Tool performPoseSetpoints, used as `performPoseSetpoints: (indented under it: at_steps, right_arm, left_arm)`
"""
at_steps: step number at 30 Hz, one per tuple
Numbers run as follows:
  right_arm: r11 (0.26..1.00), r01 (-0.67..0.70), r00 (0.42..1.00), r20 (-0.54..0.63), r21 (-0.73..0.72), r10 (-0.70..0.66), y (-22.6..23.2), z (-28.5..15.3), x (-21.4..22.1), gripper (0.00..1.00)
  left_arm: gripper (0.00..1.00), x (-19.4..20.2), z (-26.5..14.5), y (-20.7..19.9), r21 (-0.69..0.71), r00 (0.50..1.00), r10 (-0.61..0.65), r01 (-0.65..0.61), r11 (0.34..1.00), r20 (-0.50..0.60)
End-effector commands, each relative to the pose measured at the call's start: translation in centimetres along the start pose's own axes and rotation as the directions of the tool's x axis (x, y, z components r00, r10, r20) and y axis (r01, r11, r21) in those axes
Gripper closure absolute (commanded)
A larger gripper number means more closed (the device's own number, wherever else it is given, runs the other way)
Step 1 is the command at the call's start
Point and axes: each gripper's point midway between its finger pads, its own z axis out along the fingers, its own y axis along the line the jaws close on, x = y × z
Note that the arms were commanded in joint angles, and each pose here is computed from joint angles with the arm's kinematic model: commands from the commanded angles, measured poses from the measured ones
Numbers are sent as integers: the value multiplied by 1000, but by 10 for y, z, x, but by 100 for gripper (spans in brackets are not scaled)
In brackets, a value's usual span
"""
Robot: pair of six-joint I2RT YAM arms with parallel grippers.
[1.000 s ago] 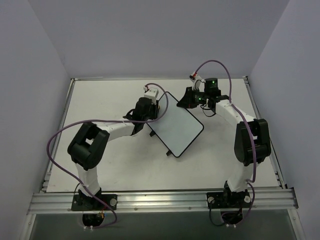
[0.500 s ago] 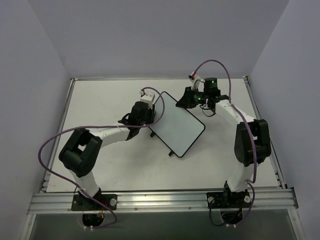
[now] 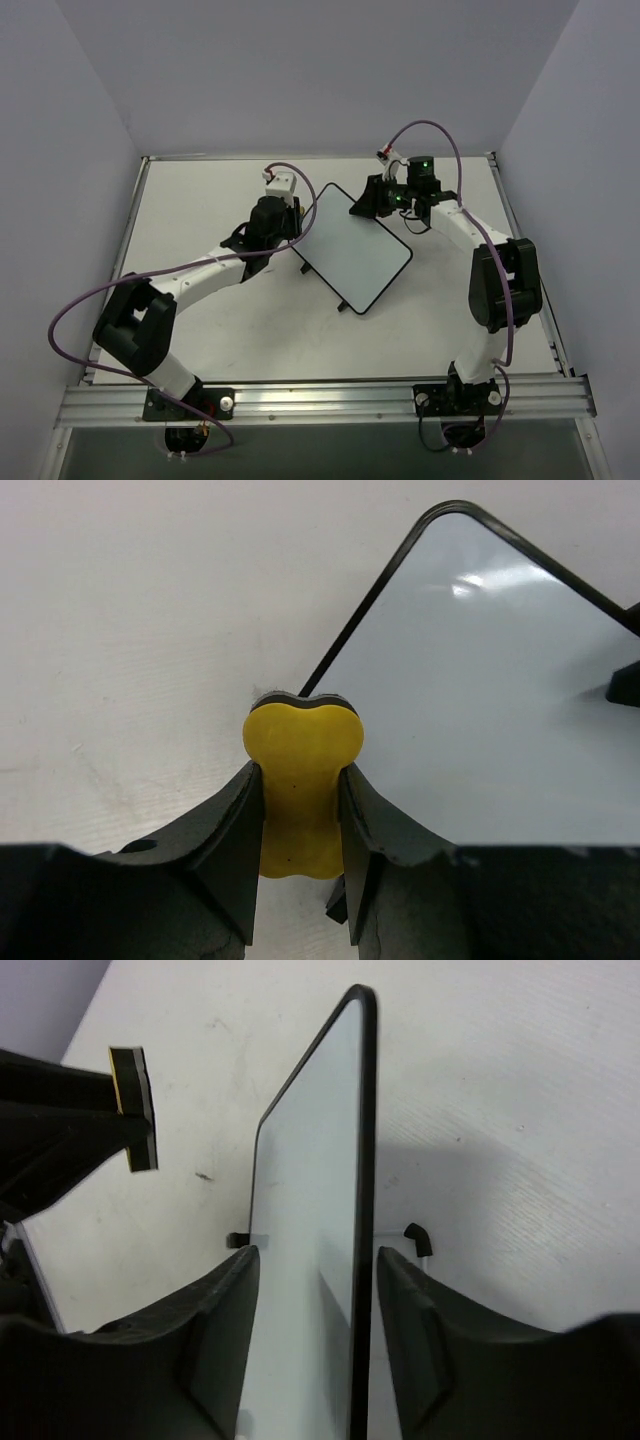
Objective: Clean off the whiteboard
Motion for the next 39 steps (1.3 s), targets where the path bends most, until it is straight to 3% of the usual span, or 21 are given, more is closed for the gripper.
performPoseSetpoints:
  at_steps: [1,4,10,24,28,33,35,36,38,39]
  right_arm:
    - [999,34,999,9,-30,-34,20,-4,-3,51]
    - [999,34,999,12,-29,-34,20,-5,-4,36]
    - [999,47,998,29,-9,-47,22,-10,-15,26]
    - [996,-57,978,202,72,42,5,-47,-73,18]
    - [990,-93,966,250,107,64,0,-61,-93,18]
    - [954,-156,957,279,256,82,-23,-83,-101,18]
    - [931,-171,955,288,321,76,-33,-90,-101,18]
    - [927,-174,954,289,332,76,-34,-93,-100,18]
    - [920,-180,953,295,349,75,-34,-98,-97,17]
    - [919,-181,953,293,351,76,-35,-98,-95,17]
  left_arm:
    - [98,-35,-9,13,-69,996,-68,73,995,60]
    - [98,-42,-12,19,-95,995,-80,86,992,64]
    - [98,-59,-21,26,-116,990,-106,117,986,96]
    - [95,-80,-24,82,-236,965,-245,260,936,90]
    - [91,-81,-12,130,-269,911,-398,411,871,104]
    - [92,-84,14,200,-454,886,-460,434,778,59]
    - [90,-67,25,232,-531,874,-485,427,732,34]
    - [89,-81,28,240,-541,872,-486,437,719,58]
    - [85,-59,36,272,-619,855,-518,421,663,27]
    - [85,-68,38,280,-627,850,-525,436,646,50]
